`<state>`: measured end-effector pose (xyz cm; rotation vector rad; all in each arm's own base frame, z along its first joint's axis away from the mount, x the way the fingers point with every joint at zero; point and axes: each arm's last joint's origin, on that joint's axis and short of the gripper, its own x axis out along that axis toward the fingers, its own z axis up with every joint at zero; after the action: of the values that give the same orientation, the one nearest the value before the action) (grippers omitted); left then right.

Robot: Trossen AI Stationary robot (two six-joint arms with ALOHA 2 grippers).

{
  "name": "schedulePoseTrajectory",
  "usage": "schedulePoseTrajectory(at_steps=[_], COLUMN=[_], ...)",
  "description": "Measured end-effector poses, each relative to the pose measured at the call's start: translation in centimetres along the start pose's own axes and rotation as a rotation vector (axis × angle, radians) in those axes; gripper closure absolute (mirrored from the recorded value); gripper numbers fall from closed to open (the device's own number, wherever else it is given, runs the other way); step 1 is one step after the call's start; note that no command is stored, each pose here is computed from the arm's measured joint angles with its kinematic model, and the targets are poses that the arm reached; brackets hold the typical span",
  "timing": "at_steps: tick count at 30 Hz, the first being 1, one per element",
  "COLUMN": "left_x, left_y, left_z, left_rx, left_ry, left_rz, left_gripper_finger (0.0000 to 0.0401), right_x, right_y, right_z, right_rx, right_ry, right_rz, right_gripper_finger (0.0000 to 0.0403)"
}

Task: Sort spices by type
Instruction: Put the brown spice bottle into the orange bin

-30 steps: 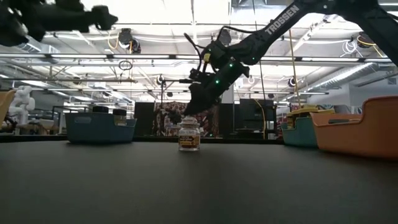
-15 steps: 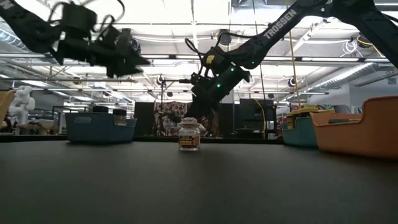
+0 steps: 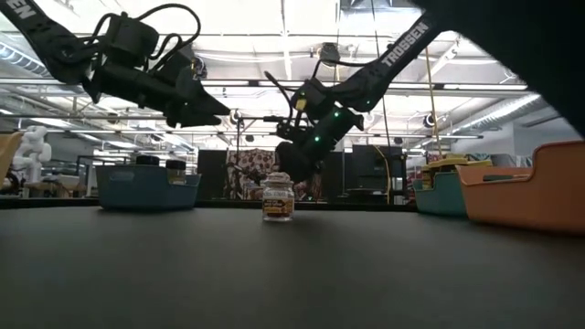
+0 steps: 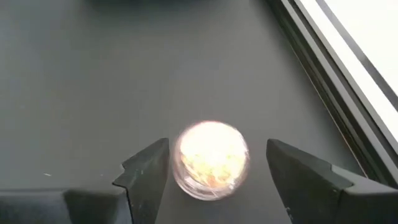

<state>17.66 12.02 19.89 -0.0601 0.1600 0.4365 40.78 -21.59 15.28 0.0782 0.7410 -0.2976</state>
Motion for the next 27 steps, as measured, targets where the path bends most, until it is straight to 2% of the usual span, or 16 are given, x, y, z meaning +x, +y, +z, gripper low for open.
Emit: schedulePoseTrajectory(at_steps=[13,16,24,27], left_x=[0.1,0.1,0.1,0.1], left_y=[-0.4,-0.4,-0.4,-0.4], left_z=[0.0,0.0,0.0,0.0], left_rx=[0.048,0.047,0.047,0.047], left_ry=[-0.008,-0.008,-0.007,-0.007], left_rz=[-0.019,-0.019,-0.019,-0.019], left_gripper_finger=[0.0060,0.0060,0.0060,0.0060], right_x=[0.1,0.1,0.0,-1.0], right_y=[-0.1,0.0,0.0,0.1], right_z=[-0.2,-0.3,-0.2,0.3], right_rx=[0.093,0.097,0.088,0.068], right_ry=[0.013,0.024,0.024,0.029], right_rz=[-0.017,-0.014,-0.056,-0.058], right_gripper_finger=[0.0145,0.0165,0.0255,0.0262])
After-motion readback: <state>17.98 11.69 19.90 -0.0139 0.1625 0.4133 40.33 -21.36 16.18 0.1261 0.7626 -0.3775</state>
